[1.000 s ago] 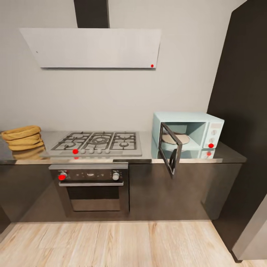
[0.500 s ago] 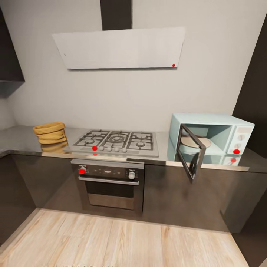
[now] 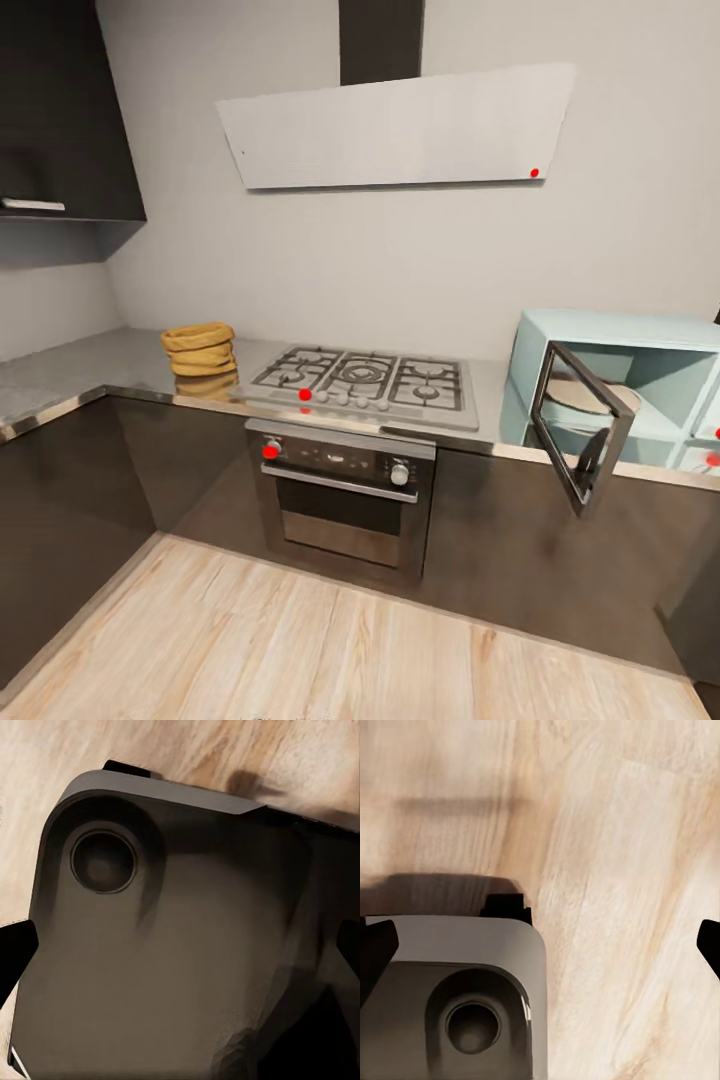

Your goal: In the kitchen, take the popcorn bag from the countertop, put it into the microwave, and heat it until the popcorn is cooked so the cooked popcorn ends up inside the bag.

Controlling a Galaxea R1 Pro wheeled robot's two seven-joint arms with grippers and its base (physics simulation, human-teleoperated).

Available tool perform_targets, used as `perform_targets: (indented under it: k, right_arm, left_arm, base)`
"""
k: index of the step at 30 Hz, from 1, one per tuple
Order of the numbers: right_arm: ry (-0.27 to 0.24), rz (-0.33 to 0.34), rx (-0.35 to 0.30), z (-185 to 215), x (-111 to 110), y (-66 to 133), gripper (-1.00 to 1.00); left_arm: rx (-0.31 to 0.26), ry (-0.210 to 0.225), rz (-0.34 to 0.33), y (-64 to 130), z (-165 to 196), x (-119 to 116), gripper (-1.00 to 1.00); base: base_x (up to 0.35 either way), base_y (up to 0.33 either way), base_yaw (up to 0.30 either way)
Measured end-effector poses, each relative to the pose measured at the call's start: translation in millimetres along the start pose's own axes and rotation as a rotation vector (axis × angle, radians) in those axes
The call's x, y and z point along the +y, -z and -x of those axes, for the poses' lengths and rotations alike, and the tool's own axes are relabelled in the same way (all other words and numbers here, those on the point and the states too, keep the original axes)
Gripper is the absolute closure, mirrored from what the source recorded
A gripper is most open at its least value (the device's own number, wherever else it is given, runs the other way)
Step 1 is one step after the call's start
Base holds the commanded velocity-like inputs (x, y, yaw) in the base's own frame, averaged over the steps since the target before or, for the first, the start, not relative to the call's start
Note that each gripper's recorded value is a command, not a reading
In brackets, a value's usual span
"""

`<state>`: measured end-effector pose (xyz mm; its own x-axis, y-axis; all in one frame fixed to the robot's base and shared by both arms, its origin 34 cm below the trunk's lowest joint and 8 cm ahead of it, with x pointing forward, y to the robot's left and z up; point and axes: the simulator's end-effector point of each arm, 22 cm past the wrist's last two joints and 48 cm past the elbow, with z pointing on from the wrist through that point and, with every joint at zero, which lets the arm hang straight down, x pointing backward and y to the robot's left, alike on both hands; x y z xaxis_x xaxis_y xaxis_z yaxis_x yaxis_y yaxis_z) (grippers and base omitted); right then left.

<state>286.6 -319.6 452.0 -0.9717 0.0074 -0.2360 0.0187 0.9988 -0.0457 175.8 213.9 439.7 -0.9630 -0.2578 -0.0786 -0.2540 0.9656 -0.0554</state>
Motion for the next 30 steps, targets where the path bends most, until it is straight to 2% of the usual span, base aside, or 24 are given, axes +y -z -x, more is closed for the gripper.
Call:
perform_targets:
  k: [13,19,26,30]
  right_arm:
    - [-0.002,0.0,0.001,-1,0,0.0,-1.0]
    - [-0.002,-0.042,0.002,-1,-7,0.1,-1.0]
    - [-0.003,-0.046,0.002,-1,-8,0.2,-1.0]
    - [-0.002,-0.046,0.004,0,-8,6.7,-1.0]
  left_arm:
    - [0.0,0.002,0.002,0.0,0,0,-1.0]
    - [0.0,0.005,0.001,0.0,0,-1,-1.0]
    - [0.002,0.007,0.002,0.0,-1,0,-1.0]
    - [0.002,0.007,0.001,6.7,0,-1,-1.0]
  base:
    - [0.0,0.0,0.3]
    - [0.0,0.0,0.298]
    - [0.0,0.0,0.29]
    - [0.0,0.0,0.178]
